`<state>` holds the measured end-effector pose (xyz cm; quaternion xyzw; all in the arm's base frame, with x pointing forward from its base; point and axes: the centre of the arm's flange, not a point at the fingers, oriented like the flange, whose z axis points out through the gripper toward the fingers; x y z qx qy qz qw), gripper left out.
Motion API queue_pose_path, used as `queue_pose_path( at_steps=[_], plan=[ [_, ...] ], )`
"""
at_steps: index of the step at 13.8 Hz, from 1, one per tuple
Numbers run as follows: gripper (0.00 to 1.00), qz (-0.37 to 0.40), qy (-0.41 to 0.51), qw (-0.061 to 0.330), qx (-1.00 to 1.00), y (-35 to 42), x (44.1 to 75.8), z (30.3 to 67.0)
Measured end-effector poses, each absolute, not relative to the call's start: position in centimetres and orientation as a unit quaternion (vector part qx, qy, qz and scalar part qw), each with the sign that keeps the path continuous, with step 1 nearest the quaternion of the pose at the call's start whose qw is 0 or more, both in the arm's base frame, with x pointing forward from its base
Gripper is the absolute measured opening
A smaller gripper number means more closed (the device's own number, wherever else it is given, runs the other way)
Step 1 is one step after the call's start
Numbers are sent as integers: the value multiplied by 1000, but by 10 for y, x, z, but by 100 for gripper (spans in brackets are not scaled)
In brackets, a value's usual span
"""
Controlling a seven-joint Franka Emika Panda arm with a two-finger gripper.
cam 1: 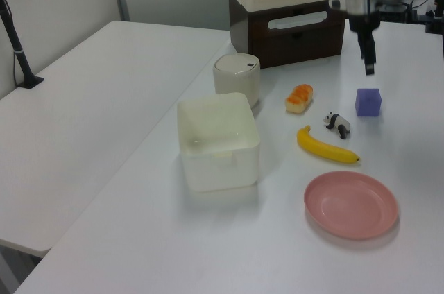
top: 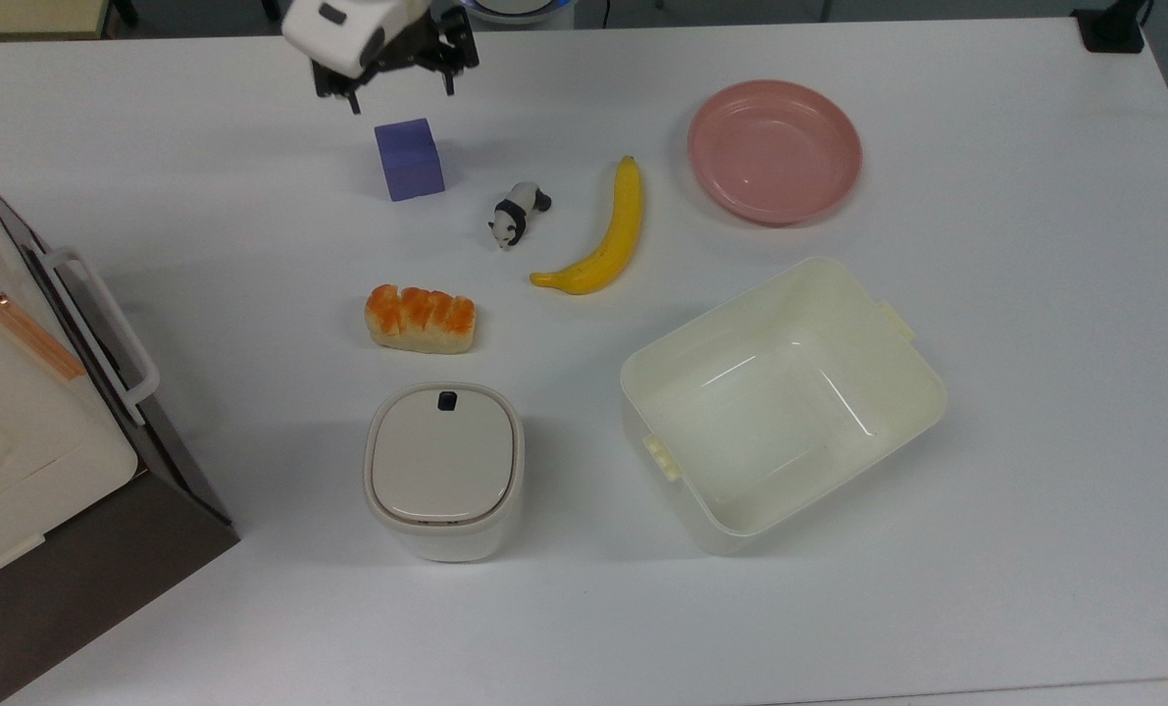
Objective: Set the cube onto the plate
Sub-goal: 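Lower the open gripper over the purple cube and close on it, then lift the purple cube and carry it over the pink plate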
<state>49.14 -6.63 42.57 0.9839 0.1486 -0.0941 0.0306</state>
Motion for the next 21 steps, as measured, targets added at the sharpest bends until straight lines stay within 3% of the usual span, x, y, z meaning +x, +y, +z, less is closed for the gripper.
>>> queue_pose_path(
  at_steps=[6, 10, 11, 13, 14, 18, 21],
  plan=[
    [100, -119, 157, 22, 980, -64, 489, 356],
    [97, -133, 162, 35, 977, -72, 490, 343],
    [93, -136, 160, 36, 977, -76, 489, 341],
    [62, -140, 157, 34, 977, -80, 491, 332],
    [58, -137, 157, 35, 977, -80, 491, 334],
    [54, -134, 157, 36, 978, -80, 493, 336],
    [54, -118, 187, 47, 974, -44, 513, 363]
  ],
)
